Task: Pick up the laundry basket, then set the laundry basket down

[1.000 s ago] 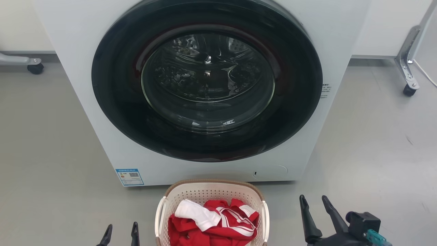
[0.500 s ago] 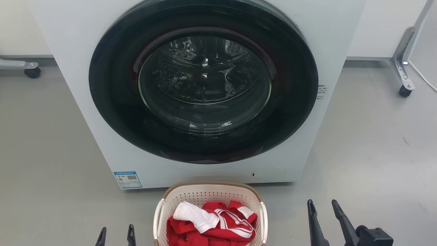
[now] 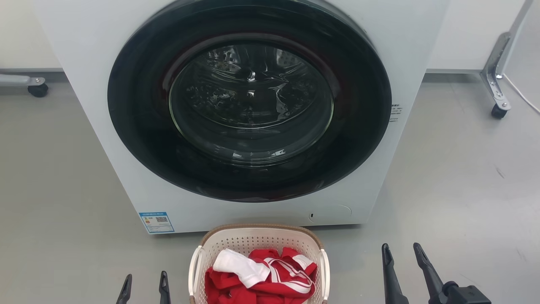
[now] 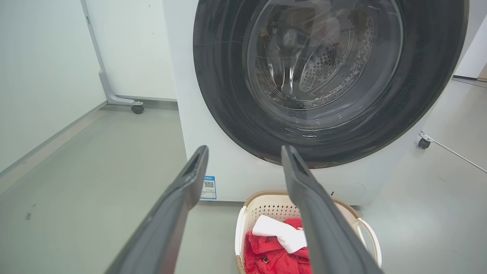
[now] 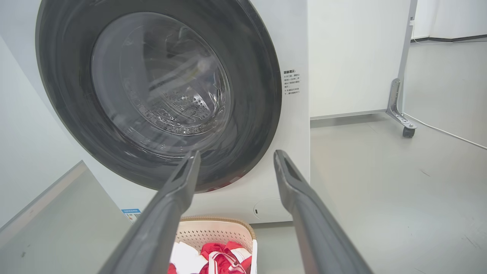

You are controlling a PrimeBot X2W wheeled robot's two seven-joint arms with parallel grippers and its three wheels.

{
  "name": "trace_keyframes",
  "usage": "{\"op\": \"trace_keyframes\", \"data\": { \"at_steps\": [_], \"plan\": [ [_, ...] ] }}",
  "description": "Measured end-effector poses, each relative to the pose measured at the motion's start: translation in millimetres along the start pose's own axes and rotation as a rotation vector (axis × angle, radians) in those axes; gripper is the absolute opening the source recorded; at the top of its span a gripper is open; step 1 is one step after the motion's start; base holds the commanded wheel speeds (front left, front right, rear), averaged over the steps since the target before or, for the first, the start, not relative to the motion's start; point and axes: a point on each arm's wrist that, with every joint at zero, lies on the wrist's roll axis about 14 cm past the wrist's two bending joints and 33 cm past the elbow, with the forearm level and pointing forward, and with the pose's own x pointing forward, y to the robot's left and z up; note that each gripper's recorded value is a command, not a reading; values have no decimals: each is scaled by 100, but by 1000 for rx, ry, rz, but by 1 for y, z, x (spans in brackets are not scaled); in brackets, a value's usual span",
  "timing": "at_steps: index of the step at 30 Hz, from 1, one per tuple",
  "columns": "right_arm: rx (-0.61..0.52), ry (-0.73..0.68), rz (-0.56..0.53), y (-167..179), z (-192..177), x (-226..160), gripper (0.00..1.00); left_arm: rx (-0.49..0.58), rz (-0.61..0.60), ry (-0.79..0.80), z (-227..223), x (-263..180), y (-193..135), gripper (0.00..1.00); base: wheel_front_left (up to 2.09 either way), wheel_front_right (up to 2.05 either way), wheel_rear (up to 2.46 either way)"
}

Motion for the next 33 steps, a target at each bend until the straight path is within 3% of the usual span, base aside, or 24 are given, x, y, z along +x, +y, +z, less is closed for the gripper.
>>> {"op": "trace_keyframes", "data": {
  "at_steps": [30,31,33],
  "plan": [
    [-22,-26,-27,-6,7,0,100,57,-9,-14,3,0,-3,100,0,0,0],
    [-22,-26,-28,-6,7,1,0,59,-9,-14,3,0,-3,0,0,0,0],
    [-24,-4,-32,-7,1,-1,0,59,-11,5,-2,-1,-4,0,0,0,0]
  ]
}}
